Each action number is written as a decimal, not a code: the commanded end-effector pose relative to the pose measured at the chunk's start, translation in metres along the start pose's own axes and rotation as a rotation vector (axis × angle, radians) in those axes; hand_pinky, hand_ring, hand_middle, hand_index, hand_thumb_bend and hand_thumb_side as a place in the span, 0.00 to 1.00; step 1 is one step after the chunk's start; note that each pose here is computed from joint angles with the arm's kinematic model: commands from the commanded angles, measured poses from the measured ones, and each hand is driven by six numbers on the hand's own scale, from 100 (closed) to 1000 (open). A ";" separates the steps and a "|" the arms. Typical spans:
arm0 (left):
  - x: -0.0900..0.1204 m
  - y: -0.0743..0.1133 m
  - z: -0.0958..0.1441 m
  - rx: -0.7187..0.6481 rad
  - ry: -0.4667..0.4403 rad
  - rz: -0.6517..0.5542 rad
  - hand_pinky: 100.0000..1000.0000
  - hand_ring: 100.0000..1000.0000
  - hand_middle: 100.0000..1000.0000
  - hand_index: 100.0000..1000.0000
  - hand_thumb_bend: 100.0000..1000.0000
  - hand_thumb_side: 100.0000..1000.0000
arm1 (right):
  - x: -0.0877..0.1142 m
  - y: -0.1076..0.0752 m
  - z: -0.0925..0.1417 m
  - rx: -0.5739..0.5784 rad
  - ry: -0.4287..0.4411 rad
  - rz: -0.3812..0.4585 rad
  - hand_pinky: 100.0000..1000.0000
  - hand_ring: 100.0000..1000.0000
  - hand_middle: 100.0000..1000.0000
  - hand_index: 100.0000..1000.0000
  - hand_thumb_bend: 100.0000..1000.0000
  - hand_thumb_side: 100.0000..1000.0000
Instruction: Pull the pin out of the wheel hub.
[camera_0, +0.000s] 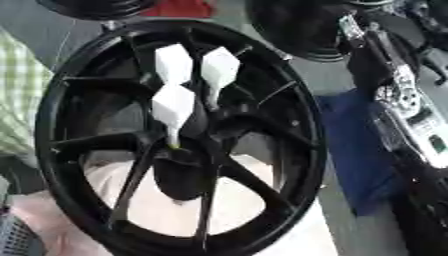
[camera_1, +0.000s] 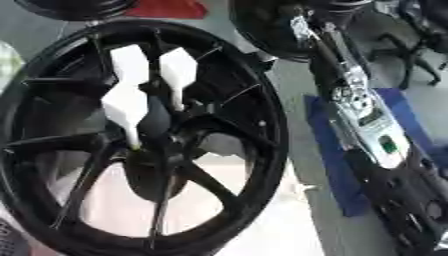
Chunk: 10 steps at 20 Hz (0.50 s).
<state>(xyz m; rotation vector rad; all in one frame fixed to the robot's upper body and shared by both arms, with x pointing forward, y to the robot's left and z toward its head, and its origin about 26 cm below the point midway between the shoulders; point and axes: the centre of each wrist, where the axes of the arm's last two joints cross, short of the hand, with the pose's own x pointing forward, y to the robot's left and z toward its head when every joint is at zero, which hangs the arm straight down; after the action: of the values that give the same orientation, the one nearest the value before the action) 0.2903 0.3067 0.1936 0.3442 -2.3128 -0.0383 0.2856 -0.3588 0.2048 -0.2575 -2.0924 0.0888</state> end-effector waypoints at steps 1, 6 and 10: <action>0.009 0.002 -0.006 -0.014 -0.037 -0.007 0.69 0.52 0.49 0.73 0.28 0.71 | 0.009 -0.004 -0.003 -0.001 -0.031 0.018 0.94 0.66 0.59 0.71 0.00 0.56; 0.017 0.010 -0.016 -0.088 -0.076 -0.091 0.69 0.51 0.49 0.74 0.27 0.70 | 0.010 -0.005 -0.003 0.002 -0.027 0.029 0.94 0.66 0.59 0.71 0.00 0.56; 0.030 0.021 -0.031 -0.218 -0.143 -0.250 0.69 0.51 0.49 0.74 0.28 0.69 | 0.009 -0.007 -0.001 0.001 -0.020 0.047 0.94 0.66 0.59 0.71 0.00 0.56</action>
<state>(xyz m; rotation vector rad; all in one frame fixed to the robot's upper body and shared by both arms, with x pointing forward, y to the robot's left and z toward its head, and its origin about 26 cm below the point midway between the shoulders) 0.2913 0.3183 0.2235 0.4731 -2.3426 -0.3380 0.2841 -0.3601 0.2016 -0.2666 -2.0801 0.0913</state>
